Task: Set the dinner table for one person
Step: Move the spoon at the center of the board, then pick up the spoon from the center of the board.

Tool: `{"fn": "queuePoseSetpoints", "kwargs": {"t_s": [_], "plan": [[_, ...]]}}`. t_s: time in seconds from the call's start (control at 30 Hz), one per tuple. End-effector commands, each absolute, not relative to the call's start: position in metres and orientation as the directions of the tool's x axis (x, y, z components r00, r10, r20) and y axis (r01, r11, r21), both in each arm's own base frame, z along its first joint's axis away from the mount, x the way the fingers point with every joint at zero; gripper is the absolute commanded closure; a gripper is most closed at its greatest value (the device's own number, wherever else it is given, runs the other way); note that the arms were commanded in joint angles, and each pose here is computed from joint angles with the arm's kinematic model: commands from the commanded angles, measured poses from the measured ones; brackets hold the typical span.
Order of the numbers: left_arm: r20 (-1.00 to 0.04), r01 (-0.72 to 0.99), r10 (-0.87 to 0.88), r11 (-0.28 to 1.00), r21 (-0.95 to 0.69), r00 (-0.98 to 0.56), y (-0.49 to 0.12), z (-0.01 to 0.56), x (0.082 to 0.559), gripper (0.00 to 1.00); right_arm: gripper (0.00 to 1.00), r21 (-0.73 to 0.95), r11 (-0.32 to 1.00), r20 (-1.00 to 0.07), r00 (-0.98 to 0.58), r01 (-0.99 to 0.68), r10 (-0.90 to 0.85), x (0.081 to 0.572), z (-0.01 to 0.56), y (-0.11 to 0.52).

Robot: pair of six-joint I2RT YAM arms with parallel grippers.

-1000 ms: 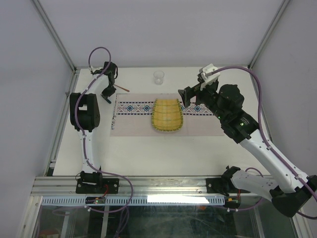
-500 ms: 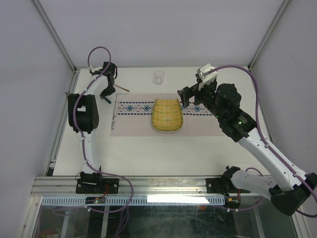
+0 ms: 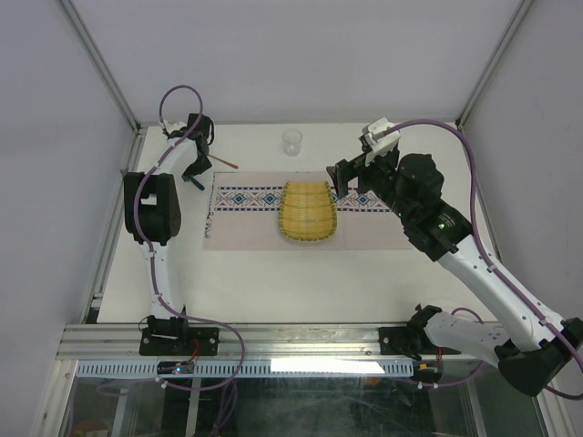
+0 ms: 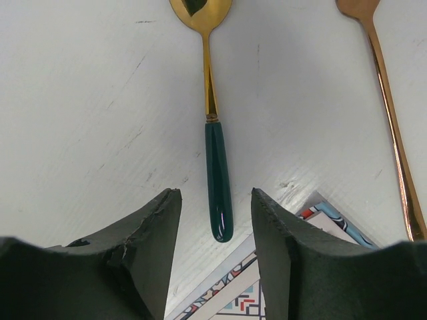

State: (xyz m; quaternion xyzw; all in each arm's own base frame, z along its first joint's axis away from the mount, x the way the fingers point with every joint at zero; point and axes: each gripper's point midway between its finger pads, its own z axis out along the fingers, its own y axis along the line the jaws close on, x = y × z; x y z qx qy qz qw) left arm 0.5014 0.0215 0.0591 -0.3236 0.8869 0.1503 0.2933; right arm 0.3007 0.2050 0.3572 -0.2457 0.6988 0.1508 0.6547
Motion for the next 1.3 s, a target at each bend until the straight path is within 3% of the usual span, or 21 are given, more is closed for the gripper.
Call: {"fn": "queuePoseSetpoints", "kwargs": {"t_s": [0.0, 0.53, 0.7, 0.9, 1.27], "plan": [[-0.624, -0.673, -0.516, 0.739, 0.022, -0.587, 0.024, 0.056, 0.511, 0.52, 0.01, -0.095, 0.84, -0.995, 0.023, -0.535, -0.098, 0.296, 0.378, 0.202], [-0.561, -0.666, -0.573, 0.744, -0.051, -0.597, 0.016, 0.024, 0.512, 0.56, 0.01, -0.092, 0.835, -0.995, 0.012, -0.542, -0.102, 0.297, 0.376, 0.205], [-0.559, -0.663, -0.574, 0.746, -0.055, -0.599, 0.015, 0.024, 0.511, 0.66, 0.01, -0.085, 0.833, -0.995, 0.007, -0.547, -0.097, 0.298, 0.375, 0.207], [-0.572, -0.664, -0.57, 0.746, -0.058, -0.591, 0.017, 0.033, 0.51, 0.89, 0.01, -0.082, 0.833, -0.995, 0.003, -0.548, -0.096, 0.299, 0.373, 0.208], [-0.596, -0.651, -0.566, 0.754, -0.094, -0.569, 0.015, 0.061, 0.509, 0.94, 0.01, -0.078, 0.831, -0.996, -0.001, -0.551, -0.094, 0.299, 0.372, 0.209]]}}
